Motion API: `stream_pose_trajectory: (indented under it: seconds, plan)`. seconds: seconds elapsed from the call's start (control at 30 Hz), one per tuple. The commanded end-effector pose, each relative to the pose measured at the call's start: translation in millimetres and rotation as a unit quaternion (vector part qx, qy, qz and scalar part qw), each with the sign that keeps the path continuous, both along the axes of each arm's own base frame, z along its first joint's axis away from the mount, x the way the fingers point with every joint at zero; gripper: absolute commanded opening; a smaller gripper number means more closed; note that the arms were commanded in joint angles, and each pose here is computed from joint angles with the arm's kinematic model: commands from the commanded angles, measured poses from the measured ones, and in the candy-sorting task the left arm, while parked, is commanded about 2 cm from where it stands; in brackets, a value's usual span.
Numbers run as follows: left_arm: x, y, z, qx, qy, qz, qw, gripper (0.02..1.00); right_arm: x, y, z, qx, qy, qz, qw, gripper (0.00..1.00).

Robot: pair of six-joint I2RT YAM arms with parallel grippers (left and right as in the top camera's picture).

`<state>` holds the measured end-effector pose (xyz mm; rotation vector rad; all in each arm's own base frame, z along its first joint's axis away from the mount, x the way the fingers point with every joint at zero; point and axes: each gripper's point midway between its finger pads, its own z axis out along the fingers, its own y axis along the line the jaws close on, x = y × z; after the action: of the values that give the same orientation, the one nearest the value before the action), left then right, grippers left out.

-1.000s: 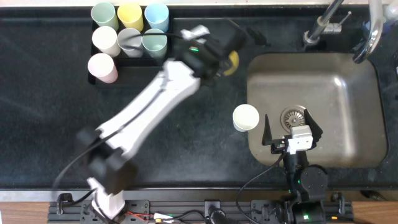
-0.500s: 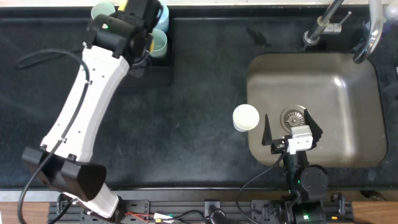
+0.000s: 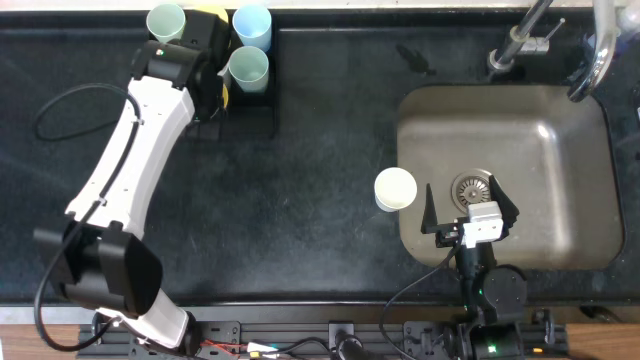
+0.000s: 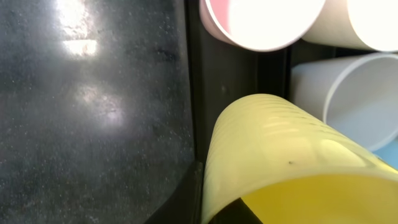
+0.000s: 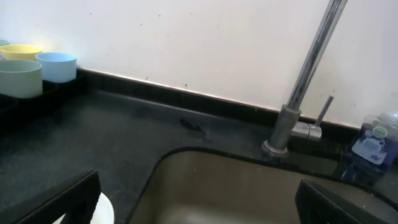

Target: Store Cups

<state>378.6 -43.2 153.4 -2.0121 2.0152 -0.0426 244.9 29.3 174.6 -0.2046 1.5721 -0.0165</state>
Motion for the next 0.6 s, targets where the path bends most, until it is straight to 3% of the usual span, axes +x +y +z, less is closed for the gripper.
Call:
stream_pose_trajectory:
  seconds: [0.03,0.6]
  plan:
    - [0,6,-15,-0.011,0.019,0.023,0.999,0.036,0,3,-3,0.0,-0.001,0.006,1.0,0.996]
    - [11,7,-51,-0.025,0.049,0.033,0.998,0.036,0,3,-3,0.0,-0.001,0.006,1.0,0.996]
